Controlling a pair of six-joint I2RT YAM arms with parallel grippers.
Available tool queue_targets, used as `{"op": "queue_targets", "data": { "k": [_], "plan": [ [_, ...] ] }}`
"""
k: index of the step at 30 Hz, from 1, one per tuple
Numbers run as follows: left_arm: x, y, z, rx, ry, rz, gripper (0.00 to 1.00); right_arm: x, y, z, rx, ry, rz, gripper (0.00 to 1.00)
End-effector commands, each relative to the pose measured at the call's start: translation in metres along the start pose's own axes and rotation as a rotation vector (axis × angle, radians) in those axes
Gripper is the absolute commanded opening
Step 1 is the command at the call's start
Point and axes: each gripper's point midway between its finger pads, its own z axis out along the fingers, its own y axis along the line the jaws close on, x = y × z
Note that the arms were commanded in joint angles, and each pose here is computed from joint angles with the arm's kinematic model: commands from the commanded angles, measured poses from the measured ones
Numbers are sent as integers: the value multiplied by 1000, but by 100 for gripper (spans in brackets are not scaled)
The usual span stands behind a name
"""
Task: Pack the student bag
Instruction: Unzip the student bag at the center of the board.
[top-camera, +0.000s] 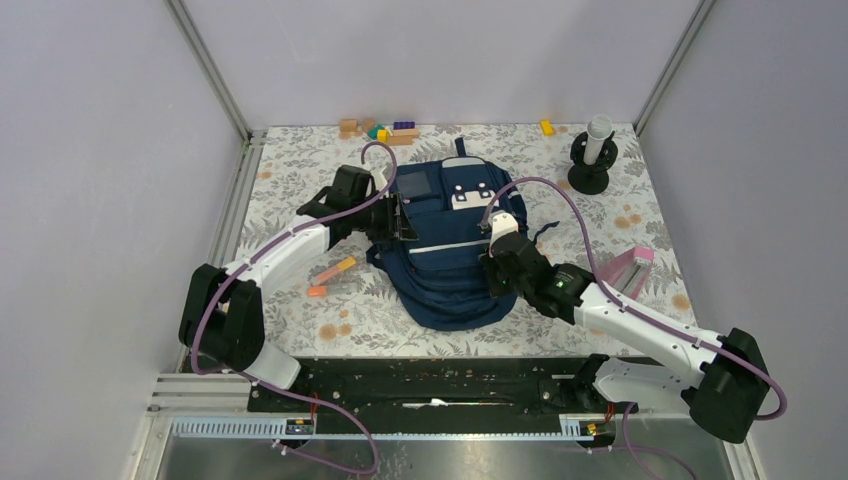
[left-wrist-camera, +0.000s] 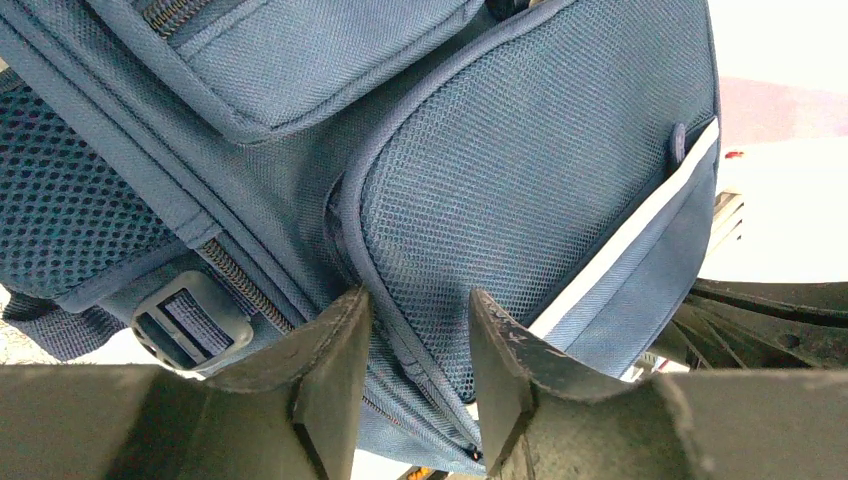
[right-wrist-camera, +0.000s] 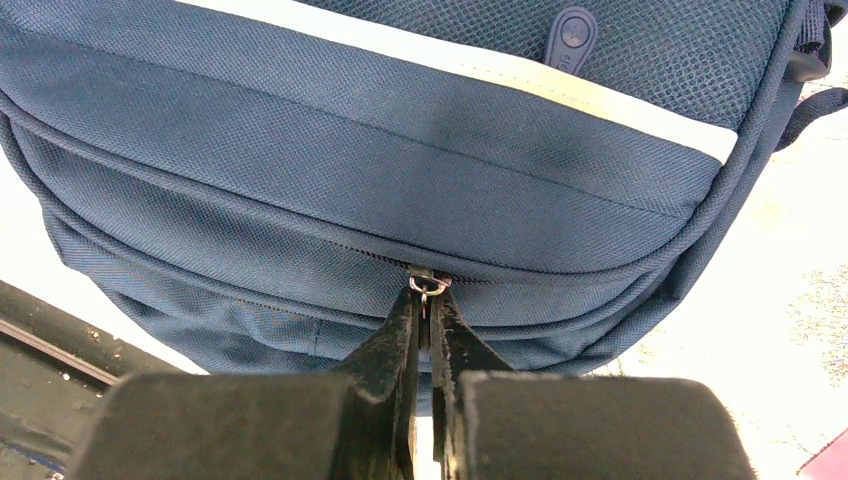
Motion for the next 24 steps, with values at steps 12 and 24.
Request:
{"op": "queue_targets", "data": {
  "k": [12, 24],
  "plan": [
    [-7, -41, -9, 155, -61, 32, 0, -16, 32, -14, -113, -7, 72, 0],
    [-3, -49, -11, 199, -69, 12, 0, -44, 101, 6, -229, -18, 63, 0]
  ]
}}
